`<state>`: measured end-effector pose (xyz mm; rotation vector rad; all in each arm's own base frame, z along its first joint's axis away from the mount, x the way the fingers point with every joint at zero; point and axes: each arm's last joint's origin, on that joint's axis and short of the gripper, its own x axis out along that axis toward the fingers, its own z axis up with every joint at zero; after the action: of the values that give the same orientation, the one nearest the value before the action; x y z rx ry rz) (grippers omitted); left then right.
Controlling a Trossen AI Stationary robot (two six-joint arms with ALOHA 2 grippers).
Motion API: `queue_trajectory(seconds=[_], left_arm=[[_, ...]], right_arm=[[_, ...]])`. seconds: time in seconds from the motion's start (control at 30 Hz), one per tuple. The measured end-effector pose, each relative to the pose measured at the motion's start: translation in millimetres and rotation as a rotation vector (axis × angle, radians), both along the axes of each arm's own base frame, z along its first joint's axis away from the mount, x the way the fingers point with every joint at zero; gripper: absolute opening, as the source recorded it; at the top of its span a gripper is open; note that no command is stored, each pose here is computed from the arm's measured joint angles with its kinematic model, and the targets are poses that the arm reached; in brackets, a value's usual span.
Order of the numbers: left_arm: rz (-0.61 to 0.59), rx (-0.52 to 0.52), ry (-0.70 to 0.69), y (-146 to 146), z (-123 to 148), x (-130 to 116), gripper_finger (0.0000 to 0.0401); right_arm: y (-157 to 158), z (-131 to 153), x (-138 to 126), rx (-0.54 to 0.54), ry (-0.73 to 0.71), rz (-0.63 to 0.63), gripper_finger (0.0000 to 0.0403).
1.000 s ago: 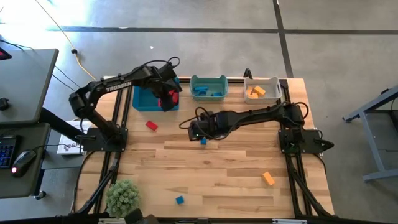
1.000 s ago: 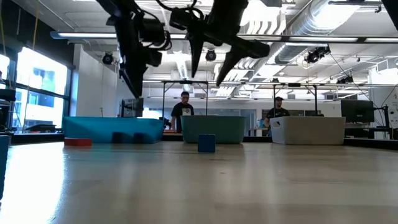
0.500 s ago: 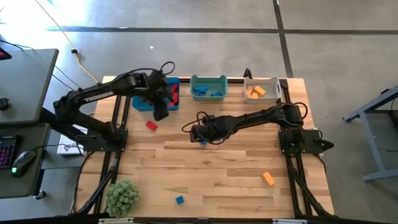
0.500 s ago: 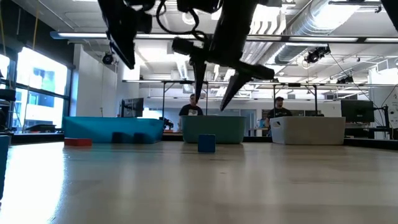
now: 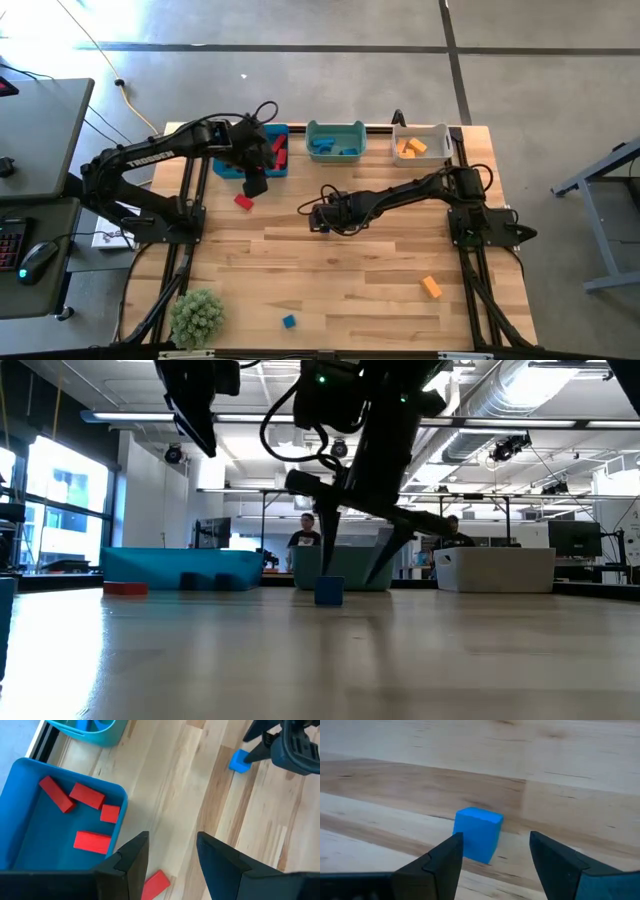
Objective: Sort & place blocks by color
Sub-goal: Put the blue block into the green bin
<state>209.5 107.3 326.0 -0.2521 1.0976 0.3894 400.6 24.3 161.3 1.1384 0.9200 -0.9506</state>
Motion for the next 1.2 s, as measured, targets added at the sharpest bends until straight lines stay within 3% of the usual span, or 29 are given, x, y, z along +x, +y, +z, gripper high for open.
queue_trajectory(seconds=[0.7,1.0,1.1,1.2], left_arm=[[-0.022,0.013,0.004,0.4,-0.1,0.2,0.0156],[-0.022,0.015,0.003,0.5,0.0,0.4,0.0156],[-0.035,0.021,0.006,0.6,-0.1,0.5,0.0156],[-0.05,0.028,0.01,0.6,-0.1,0.4,0.0156]], right_arm=[[-7.2,1.4,8.5,0.006,-0.098,-0.011,0.0215],[-13.7,-21.4,15.4,0.06,-0.068,-0.02,0.0215],[-13.8,-21.8,14.9,0.055,-0.064,-0.027,0.0199],[-15.5,-21.7,14.3,0.048,-0.056,-0.02,0.0156]])
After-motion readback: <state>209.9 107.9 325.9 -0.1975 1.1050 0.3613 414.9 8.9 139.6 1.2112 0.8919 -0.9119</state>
